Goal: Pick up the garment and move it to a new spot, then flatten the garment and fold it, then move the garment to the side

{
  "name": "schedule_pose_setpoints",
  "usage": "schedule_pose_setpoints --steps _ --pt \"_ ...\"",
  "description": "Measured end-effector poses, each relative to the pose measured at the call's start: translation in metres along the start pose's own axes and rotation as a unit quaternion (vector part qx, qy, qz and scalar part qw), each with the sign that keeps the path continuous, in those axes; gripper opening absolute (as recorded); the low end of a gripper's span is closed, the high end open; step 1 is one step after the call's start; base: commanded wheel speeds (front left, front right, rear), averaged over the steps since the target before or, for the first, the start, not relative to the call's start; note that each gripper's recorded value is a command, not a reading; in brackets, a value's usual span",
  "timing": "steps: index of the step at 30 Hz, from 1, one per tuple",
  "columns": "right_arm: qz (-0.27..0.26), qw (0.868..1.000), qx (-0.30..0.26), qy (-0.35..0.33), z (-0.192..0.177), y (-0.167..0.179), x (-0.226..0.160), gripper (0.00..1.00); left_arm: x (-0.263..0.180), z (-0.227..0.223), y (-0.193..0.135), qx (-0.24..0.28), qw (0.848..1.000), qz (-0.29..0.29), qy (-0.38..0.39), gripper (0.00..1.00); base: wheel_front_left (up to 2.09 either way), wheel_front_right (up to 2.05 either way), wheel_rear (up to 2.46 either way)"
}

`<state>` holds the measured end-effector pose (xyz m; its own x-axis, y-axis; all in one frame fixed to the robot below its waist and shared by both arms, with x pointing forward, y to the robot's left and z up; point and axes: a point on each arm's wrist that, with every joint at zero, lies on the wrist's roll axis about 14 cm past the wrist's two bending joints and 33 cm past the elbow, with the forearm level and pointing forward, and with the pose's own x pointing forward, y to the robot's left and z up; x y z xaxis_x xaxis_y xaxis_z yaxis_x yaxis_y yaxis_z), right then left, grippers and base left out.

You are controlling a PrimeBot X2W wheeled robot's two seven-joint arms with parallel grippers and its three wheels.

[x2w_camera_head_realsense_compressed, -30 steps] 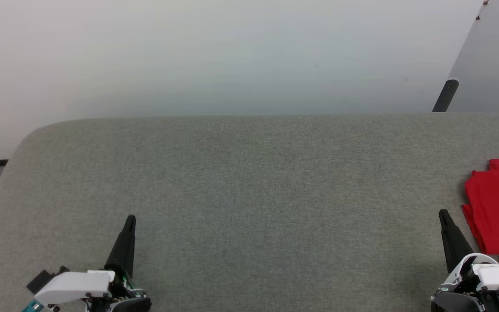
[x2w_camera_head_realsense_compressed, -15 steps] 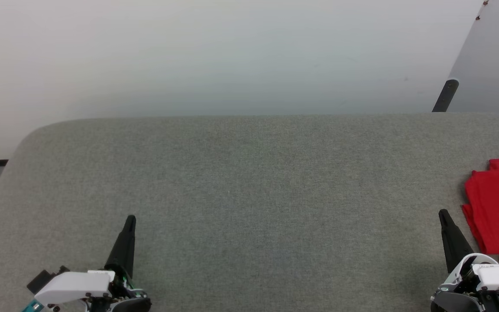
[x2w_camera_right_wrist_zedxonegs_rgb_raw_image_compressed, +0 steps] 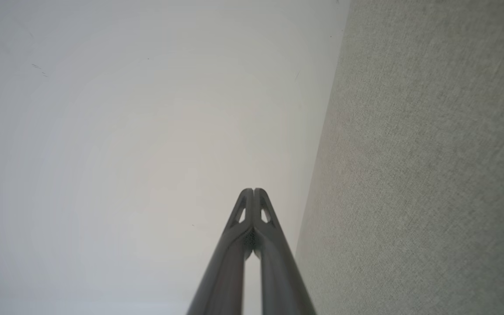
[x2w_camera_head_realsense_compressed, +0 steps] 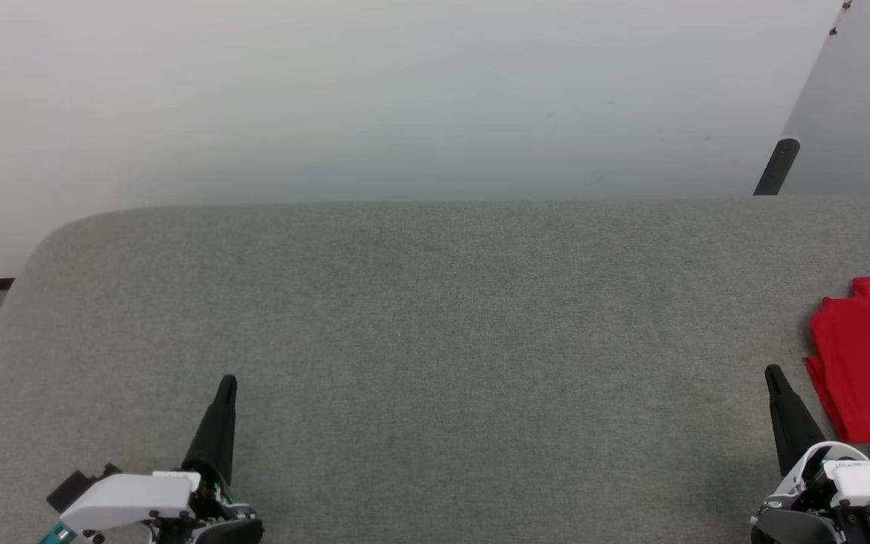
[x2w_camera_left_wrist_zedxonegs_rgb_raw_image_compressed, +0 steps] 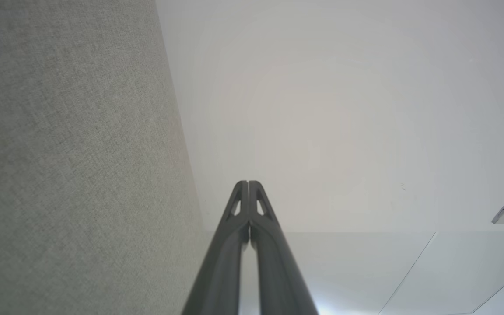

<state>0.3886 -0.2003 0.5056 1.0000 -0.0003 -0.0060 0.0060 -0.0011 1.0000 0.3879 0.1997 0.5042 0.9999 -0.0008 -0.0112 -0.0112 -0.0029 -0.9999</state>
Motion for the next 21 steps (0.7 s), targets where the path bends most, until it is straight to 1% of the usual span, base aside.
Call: schedule_pose_setpoints --steps 21 --pt "0.0 1.0 0.0 0.0 0.0 0.0 0.0 0.0 0.0 0.0 0.0 0.0 1.0 0.0 0.0 0.0 0.0 0.0 0.0"
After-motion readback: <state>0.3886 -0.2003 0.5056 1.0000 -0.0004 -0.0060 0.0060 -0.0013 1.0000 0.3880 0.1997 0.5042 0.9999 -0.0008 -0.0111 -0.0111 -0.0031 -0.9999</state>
